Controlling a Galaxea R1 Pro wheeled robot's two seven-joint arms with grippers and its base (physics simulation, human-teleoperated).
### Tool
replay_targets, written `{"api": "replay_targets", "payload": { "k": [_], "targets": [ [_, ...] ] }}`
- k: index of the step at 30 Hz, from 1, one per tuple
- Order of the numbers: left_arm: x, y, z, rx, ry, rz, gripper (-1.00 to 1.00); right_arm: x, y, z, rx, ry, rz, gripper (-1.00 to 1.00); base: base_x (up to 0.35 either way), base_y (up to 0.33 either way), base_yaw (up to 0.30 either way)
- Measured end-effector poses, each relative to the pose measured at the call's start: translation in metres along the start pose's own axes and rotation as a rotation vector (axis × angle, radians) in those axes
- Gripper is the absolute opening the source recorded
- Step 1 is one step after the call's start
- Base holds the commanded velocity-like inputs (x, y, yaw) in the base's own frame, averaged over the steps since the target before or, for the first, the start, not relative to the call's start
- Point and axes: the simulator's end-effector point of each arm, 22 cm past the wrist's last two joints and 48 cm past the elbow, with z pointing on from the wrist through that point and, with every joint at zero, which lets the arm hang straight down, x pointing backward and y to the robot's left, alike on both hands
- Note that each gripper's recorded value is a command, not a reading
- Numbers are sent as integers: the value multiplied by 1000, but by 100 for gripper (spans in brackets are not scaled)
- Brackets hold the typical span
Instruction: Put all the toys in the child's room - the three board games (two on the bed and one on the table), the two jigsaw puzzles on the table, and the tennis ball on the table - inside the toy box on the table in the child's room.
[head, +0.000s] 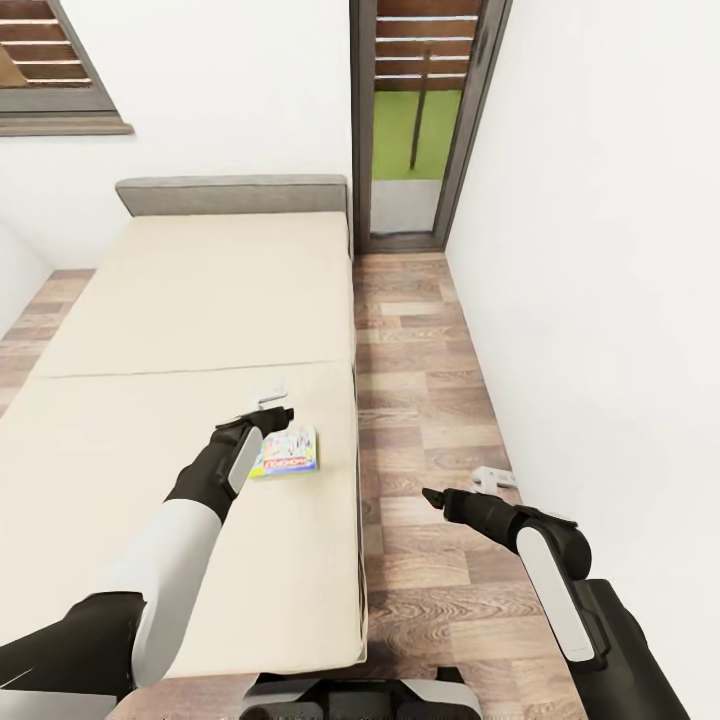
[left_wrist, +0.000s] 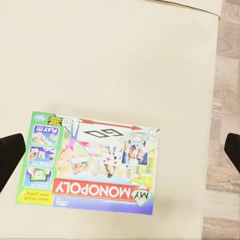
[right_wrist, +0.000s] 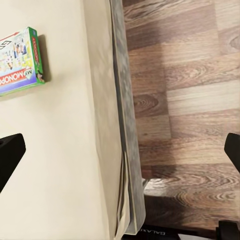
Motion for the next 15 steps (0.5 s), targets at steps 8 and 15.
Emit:
{"api": "replay_targets", "payload": {
  "k": [8, 15],
  "targets": [
    [20, 7, 5, -11, 80, 13, 100, 5, -2, 4, 3, 11, 2, 100, 0, 0, 0],
    [-9, 8, 7, -14, 104, 30, 100, 8, -6, 7, 5, 20, 9, 100, 0, 0, 0]
  ]
}}
